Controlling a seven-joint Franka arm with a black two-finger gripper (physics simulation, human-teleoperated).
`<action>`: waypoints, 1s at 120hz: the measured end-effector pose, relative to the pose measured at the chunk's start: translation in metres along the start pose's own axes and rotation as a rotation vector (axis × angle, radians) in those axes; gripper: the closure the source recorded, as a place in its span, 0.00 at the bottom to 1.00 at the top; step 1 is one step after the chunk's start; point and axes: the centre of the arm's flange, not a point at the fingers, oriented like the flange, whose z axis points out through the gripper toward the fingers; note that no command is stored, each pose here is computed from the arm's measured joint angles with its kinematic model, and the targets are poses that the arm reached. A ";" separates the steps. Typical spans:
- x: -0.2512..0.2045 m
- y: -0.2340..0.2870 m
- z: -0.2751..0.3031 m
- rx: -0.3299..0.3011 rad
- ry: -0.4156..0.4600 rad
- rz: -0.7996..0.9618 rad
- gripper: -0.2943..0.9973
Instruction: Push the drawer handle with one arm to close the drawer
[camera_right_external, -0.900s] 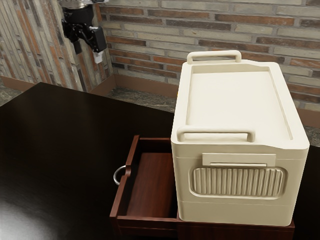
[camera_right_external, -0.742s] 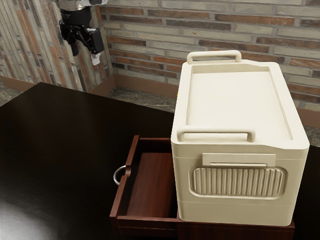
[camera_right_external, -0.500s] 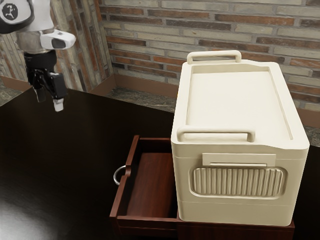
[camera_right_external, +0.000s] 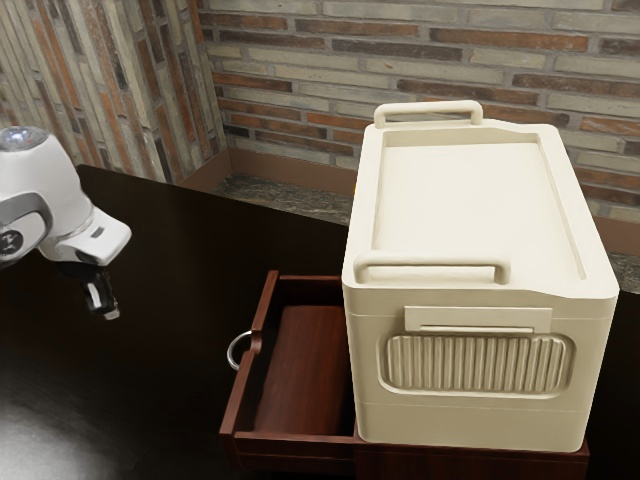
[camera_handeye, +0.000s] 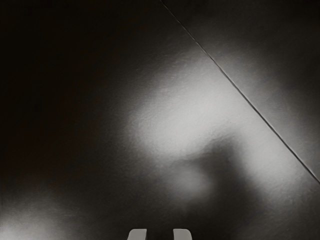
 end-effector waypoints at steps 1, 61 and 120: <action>0.001 0.001 0.002 0.001 0.005 0.009 0.80; 0.053 0.054 0.030 -0.146 0.058 0.309 0.83; 0.129 0.106 0.028 -0.192 0.027 0.488 0.84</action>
